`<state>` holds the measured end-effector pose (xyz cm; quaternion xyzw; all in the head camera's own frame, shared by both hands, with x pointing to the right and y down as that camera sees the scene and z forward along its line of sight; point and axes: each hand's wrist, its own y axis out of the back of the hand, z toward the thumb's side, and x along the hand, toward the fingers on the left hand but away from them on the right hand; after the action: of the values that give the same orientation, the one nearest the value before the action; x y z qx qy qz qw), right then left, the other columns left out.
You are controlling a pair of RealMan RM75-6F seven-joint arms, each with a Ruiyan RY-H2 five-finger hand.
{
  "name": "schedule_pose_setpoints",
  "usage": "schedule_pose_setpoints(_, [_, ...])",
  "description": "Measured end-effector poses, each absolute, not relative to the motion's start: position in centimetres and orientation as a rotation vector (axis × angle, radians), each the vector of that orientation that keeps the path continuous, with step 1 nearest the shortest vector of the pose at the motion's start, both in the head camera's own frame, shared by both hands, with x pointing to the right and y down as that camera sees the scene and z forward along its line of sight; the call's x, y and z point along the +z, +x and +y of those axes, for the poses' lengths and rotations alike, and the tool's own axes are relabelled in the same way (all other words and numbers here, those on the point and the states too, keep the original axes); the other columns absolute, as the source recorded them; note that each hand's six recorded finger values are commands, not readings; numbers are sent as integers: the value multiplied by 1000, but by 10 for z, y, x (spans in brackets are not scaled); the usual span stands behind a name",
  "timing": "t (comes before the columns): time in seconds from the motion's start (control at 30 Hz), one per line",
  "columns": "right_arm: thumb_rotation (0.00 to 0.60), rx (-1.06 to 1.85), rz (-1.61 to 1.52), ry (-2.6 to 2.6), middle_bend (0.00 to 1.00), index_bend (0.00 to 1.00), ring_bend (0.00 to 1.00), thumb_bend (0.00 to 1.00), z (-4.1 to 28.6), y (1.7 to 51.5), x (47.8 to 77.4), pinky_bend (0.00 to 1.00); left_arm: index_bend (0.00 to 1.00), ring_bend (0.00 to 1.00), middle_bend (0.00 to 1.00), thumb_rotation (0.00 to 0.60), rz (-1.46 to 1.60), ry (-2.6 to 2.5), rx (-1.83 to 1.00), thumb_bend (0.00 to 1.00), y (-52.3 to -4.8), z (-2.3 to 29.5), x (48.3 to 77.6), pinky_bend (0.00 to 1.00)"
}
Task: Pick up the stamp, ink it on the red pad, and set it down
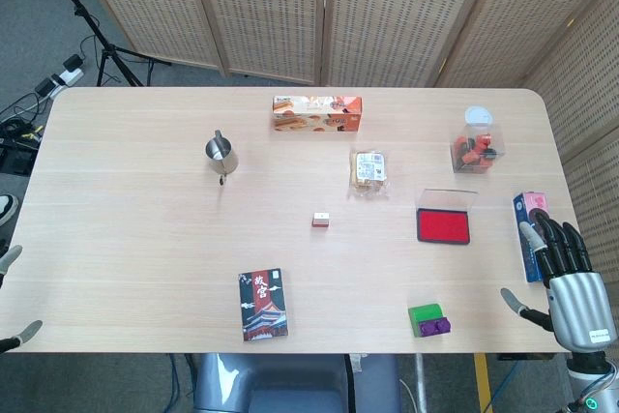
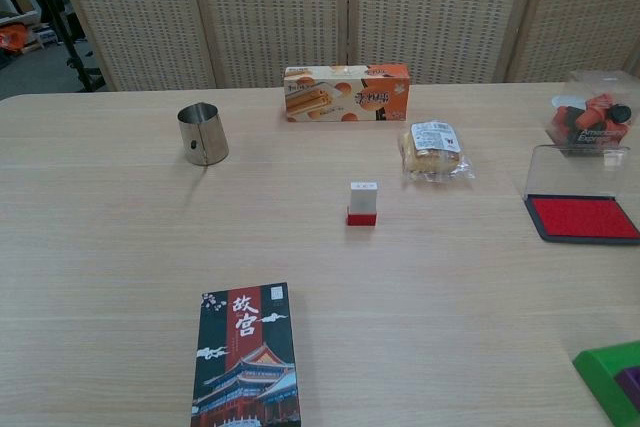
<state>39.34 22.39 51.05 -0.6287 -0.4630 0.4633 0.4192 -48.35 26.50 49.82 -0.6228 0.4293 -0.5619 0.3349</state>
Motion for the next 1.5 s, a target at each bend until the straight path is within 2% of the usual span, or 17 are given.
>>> schedule_pose_setpoints(0.47, [600, 1140, -1175, -1596, 0, 0, 0, 0, 222, 393, 511, 0, 0, 0, 0, 600, 1131, -1628, -1472, 112, -485, 264, 498, 0])
schedule_pose_setpoints(0.53, [600, 1141, -1171, -1599, 27, 0, 5, 0, 220, 393, 512, 11, 0, 0, 0, 600, 1133, -1624, -1476, 113, -486, 264, 499, 0])
schedule_pose_setpoints(0.6, [600, 1141, -1162, -1599, 135, 0, 89, 0, 216, 393, 514, 104, 0, 0, 0, 600, 1134, -1618, -1483, 114, -486, 263, 499, 0])
schedule_pose_setpoints(0.67, [600, 1142, -1138, -1592, 342, 0, 316, 0, 210, 392, 517, 321, 0, 0, 0, 600, 1134, -1615, -1489, 113, -486, 263, 501, 0])
schedule_pose_setpoints(0.77, [600, 1135, -1090, -1591, 578, 0, 563, 0, 196, 387, 521, 602, 0, 0, 0, 600, 1137, -1607, -1494, 114, -486, 260, 502, 0])
schedule_pose_setpoints(0.87, [600, 1121, -1033, -1594, 722, 0, 729, 0, 174, 378, 526, 810, 0, 0, 0, 600, 1143, -1600, -1502, 114, -487, 258, 503, 0])
schedule_pose_setpoints(0.97, [600, 1113, -974, -1608, 825, 0, 877, 0, 152, 366, 533, 973, 0, 0, 0, 600, 1144, -1598, -1517, 114, -489, 256, 506, 0])
schedule_pose_setpoints(1.07, [600, 1123, -913, -1631, 925, 0, 985, 0, 130, 353, 543, 1000, 0, 0, 0, 600, 1146, -1596, -1535, 116, -491, 253, 509, 0])
schedule_pose_setpoints(1.17, [600, 1156, -843, -1656, 976, 0, 1000, 0, 110, 340, 557, 1000, 0, 0, 0, 600, 1151, -1594, -1551, 118, -493, 249, 511, 0])
schedule_pose_setpoints(1.3, [600, 1232, -742, -1709, 991, 11, 1000, 0, 92, 322, 581, 1000, 0, 0, 0, 600, 1154, -1592, -1571, 117, -495, 245, 515, 0])
schedule_pose_setpoints(1.4, [600, 1288, -686, -1747, 995, 87, 1000, 13, 83, 305, 599, 1000, 0, 0, 0, 600, 1153, -1593, -1588, 119, -497, 243, 518, 0])
schedule_pose_setpoints(1.5, [600, 1333, -685, -1786, 996, 178, 1000, 127, 77, 288, 614, 1000, 0, 0, 0, 600, 1150, -1597, -1603, 118, -498, 240, 521, 0])
